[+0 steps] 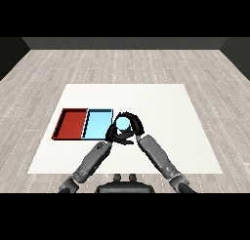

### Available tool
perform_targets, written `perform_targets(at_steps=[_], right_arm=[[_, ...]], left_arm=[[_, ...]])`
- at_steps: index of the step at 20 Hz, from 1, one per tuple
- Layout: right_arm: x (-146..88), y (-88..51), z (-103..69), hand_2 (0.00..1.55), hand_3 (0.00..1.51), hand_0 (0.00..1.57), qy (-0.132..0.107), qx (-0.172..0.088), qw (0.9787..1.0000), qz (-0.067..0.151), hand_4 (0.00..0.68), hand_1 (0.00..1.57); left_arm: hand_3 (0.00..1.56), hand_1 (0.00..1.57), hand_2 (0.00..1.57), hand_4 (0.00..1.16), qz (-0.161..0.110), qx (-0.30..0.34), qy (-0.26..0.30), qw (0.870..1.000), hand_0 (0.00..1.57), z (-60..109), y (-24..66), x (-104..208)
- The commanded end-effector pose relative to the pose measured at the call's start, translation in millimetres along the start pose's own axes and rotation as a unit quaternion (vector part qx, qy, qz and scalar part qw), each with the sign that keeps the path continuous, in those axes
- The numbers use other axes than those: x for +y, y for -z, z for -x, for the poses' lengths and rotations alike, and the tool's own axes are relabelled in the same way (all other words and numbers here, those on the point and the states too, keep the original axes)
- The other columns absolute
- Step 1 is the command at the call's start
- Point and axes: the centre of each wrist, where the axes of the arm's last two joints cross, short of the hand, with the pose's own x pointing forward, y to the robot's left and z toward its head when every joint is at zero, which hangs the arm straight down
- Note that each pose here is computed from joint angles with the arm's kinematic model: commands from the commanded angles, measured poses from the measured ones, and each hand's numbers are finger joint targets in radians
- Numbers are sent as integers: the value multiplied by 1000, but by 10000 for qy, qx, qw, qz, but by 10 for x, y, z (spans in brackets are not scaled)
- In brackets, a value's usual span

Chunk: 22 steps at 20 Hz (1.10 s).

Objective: Pick the blue can and put it in the blue box

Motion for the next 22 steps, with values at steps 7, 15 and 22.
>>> perform_targets(at_steps=[7, 15, 22], right_arm=[[211, 15, 102, 1457, 1391, 1450, 101, -26, 9995, -292, 595, 1450], [395, -150, 224, 1455, 1394, 1455, -38, 11, 9992, -400, 591, 1455], [488, -47, 8, 1454, 1393, 1438, 238, 17, 9989, -416, 600, 1438]], left_arm=[[406, 449, 560, 277, -297, -37, 1381, 9900, 449, -2, 63, -197], [0, 0, 66, 706, -536, -300, 1174, 9912, 0, -80, 191, -90], [636, 732, 822, 671, -633, -129, 1066, 9922, 732, 35, 72, -139]])
